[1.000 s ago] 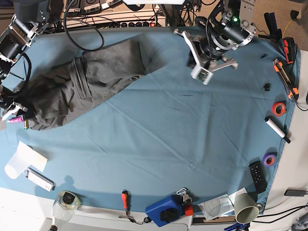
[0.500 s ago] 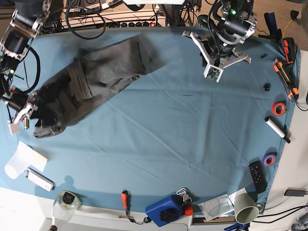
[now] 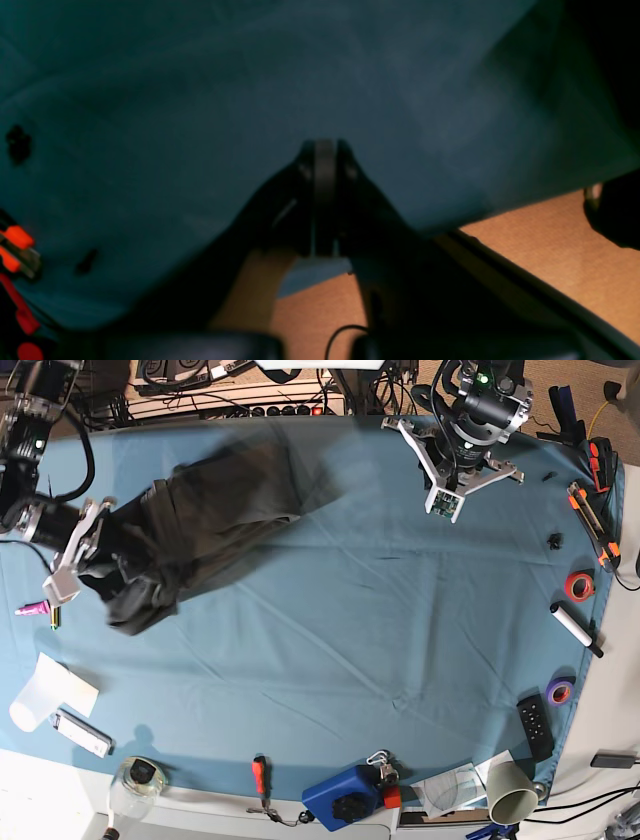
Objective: Fold the T-shirt properly
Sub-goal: 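Lift and roll the bundle with the right gripper toward the left gripper, then continue rolling the grey bundle over itself with the right gripper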
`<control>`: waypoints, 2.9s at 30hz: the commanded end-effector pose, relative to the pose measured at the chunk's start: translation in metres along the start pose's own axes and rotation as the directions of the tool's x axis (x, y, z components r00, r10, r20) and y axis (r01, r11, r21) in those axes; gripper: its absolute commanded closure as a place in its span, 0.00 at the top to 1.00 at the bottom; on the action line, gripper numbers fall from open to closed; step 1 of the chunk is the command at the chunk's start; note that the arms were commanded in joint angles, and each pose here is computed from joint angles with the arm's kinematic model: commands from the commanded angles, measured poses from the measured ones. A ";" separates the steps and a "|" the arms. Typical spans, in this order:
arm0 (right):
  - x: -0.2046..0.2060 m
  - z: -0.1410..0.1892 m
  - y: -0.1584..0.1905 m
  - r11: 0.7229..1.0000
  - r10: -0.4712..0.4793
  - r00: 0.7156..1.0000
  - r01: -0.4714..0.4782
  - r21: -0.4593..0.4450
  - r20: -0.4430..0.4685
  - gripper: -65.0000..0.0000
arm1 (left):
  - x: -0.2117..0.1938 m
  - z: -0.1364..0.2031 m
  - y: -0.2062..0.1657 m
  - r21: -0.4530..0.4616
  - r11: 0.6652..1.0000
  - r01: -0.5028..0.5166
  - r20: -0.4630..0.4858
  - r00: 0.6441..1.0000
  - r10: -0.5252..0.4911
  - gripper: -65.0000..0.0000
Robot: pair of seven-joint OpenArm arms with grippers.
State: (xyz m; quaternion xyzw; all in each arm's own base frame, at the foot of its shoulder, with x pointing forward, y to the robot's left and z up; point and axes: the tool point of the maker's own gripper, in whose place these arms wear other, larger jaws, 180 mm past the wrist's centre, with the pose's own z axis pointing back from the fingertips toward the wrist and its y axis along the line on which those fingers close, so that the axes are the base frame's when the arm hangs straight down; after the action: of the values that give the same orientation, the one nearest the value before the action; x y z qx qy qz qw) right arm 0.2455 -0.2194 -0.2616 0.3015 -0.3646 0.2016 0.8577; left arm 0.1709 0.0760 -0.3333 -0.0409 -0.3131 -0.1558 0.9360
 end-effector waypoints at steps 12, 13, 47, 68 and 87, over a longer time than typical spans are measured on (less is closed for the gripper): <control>0.006 -0.001 0.049 0.990 0.126 0.992 -0.126 0.059 0.013 0.00 | 0.000 0.004 0.002 0.017 0.999 -0.041 0.008 0.999 0.041 0.00; 0.005 -0.002 0.050 0.991 0.119 0.993 -0.120 0.062 0.021 0.00 | -0.001 0.004 0.002 0.017 0.999 -0.041 0.002 0.999 0.041 0.00; -0.048 -0.077 0.106 0.975 0.062 0.993 -0.040 0.220 -0.096 0.13 | -0.001 0.005 0.005 0.039 0.999 -0.030 0.005 1.000 0.030 0.00; 0.031 -0.034 0.062 0.981 0.192 0.975 -0.191 -0.021 0.113 0.21 | -0.005 0.006 0.004 0.035 0.999 -0.033 -0.003 0.999 0.033 0.00; -0.046 -0.061 0.045 0.981 0.156 0.970 -0.174 -0.082 -0.185 0.06 | -0.003 0.005 0.001 0.027 0.998 -0.049 0.007 0.999 0.049 0.00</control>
State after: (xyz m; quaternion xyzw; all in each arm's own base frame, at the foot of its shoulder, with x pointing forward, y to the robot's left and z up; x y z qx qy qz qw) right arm 0.2154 -0.1513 -0.3229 0.2081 -0.3008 0.2774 0.8884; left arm 0.1628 0.0791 -0.3377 -0.0355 -0.3018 -0.1308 0.9437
